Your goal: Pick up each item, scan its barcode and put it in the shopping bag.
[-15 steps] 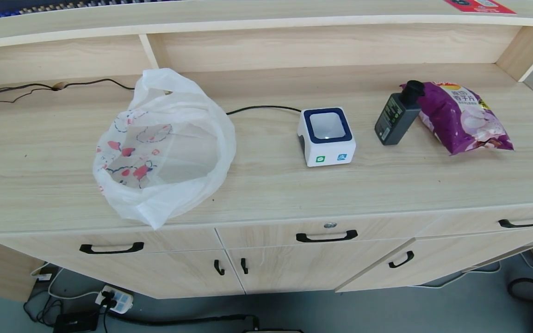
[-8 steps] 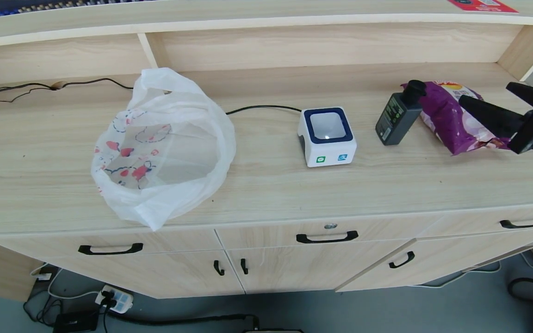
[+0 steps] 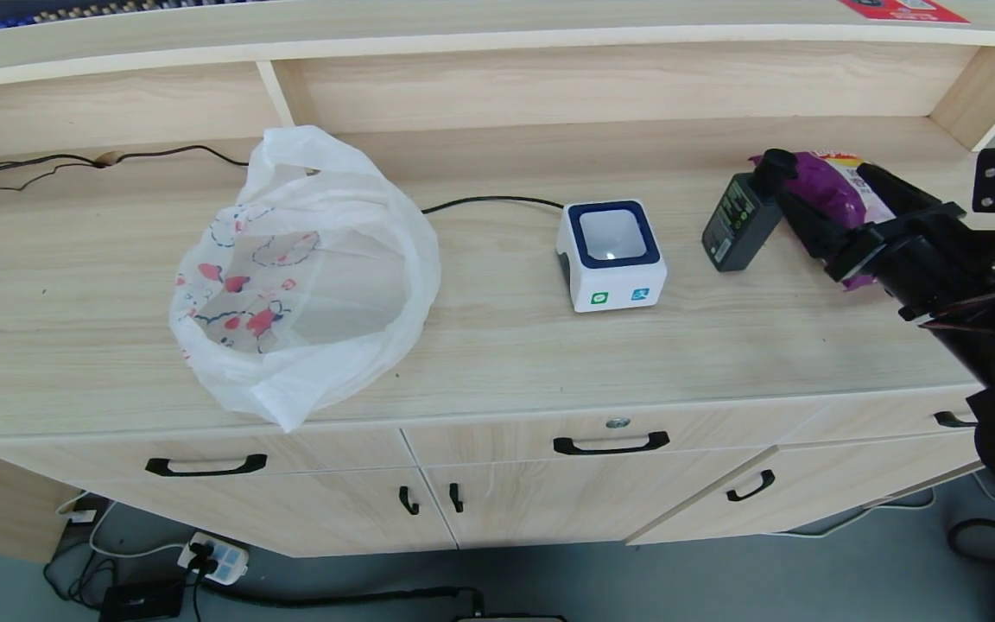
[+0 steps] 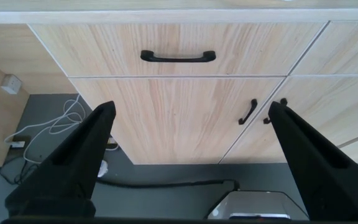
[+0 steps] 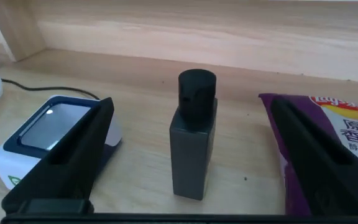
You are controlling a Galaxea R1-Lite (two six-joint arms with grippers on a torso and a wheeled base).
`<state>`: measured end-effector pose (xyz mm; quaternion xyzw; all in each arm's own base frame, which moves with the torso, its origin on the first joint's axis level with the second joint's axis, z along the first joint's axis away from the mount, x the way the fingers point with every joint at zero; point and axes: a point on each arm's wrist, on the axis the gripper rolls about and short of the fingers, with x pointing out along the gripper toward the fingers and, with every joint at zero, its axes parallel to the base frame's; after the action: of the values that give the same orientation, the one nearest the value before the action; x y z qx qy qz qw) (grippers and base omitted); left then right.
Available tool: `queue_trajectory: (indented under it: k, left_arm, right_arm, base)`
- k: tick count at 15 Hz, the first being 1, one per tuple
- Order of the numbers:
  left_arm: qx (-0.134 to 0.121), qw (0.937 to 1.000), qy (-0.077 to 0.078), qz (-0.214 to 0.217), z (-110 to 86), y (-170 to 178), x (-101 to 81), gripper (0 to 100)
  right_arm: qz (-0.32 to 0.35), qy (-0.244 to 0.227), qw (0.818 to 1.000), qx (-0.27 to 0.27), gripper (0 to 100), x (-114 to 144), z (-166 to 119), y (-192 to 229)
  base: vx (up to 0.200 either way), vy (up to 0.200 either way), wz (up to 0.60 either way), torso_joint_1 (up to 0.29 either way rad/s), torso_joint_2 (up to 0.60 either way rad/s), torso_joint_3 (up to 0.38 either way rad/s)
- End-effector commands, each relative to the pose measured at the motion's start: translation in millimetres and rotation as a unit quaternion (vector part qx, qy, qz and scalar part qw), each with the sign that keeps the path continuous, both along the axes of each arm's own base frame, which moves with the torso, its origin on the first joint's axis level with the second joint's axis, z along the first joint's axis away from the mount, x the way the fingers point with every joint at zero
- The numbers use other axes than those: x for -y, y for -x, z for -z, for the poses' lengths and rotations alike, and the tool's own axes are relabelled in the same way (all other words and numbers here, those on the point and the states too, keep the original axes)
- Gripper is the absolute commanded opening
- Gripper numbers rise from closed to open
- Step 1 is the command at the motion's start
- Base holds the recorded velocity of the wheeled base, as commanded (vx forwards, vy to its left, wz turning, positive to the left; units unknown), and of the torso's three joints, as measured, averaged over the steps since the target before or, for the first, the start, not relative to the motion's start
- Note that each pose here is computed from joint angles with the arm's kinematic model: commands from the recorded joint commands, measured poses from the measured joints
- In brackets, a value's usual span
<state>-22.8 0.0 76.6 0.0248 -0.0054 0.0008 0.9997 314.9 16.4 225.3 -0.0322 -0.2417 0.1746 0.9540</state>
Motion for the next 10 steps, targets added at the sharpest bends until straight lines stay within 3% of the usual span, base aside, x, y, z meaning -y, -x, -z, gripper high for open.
queue_trajectory:
  k: [1,5,8,10]
  left_arm:
    - [0.000,1.0000,0.000,0.000,0.1,0.0,0.0,100]
    - [0.001,1.0000,-0.001,0.000,-0.2,0.0,0.0,100]
    - [0.001,1.0000,-0.001,0.000,-0.2,0.0,0.0,100]
    - [0.003,1.0000,-0.006,0.001,-0.6,0.0,0.0,100]
  right_arm:
    - [-0.001,0.001,1.000,-0.022,100,-2.5,15.4,-13.5]
    - [-0.001,0.004,1.000,-0.023,100,-9.8,24.6,-33.1]
    - [0.037,-0.034,0.998,-0.021,100,-22.0,27.0,-46.7]
    - [0.043,-0.036,0.998,-0.029,100,-24.5,34.1,-52.9]
  base:
    - [0.000,0.000,0.00,0.000,0.00,0.000]
    - [0.000,0.000,0.00,0.000,0.00,0.000]
    - [0.000,0.000,0.00,0.000,0.00,0.000]
    - [0.000,0.000,0.00,0.000,0.00,0.000]
